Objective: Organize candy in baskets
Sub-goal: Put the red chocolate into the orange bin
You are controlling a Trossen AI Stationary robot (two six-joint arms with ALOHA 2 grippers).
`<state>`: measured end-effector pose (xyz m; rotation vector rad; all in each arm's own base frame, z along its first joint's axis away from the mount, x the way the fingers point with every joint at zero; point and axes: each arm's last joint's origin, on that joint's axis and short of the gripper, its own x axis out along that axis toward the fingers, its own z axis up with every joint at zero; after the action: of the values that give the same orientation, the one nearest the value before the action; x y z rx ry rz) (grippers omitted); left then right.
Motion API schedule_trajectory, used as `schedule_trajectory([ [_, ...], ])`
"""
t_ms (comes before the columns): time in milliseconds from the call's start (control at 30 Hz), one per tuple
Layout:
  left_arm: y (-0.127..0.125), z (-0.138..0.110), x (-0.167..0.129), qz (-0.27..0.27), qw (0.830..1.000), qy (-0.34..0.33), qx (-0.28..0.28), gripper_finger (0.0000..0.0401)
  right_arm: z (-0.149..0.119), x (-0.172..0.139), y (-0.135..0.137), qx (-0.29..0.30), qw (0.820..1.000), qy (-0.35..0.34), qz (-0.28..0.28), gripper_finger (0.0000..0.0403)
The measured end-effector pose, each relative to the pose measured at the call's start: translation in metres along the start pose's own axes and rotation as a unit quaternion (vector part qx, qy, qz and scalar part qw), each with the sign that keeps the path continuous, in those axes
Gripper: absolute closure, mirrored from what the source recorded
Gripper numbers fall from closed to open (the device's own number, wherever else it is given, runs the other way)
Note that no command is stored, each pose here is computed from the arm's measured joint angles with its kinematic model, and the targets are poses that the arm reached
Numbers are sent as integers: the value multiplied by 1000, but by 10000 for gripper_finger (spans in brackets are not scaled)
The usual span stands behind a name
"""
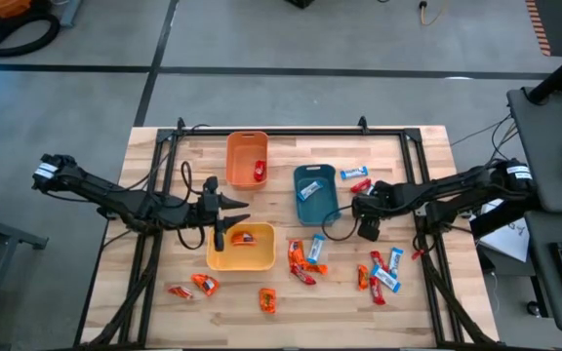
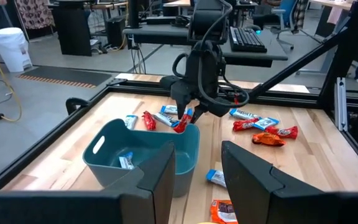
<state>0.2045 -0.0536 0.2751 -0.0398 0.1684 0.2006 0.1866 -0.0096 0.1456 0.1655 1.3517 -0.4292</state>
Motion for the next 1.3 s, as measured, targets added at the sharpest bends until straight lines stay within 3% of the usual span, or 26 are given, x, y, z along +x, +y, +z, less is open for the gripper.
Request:
schedule_trajectory([
  [433,0,1,0,0,1000,-3,15,286,-1,0,1,2,1000,-4,18,381],
  [600,0,1,0,0,1000,-3,15,286,3,-7,1,8,1000,2,30,386],
  [767,0,1,0,0,1000,-3,15,286,19,-33,2,8,999,-28,40,382],
  [1133,0,1,0,0,1000,-3,14,286,60,-100,-2,3,982,-186,25,381],
  [1300,1,1,0,16,1000,-7,5,286,87,-117,6,-13,942,-327,71,381],
])
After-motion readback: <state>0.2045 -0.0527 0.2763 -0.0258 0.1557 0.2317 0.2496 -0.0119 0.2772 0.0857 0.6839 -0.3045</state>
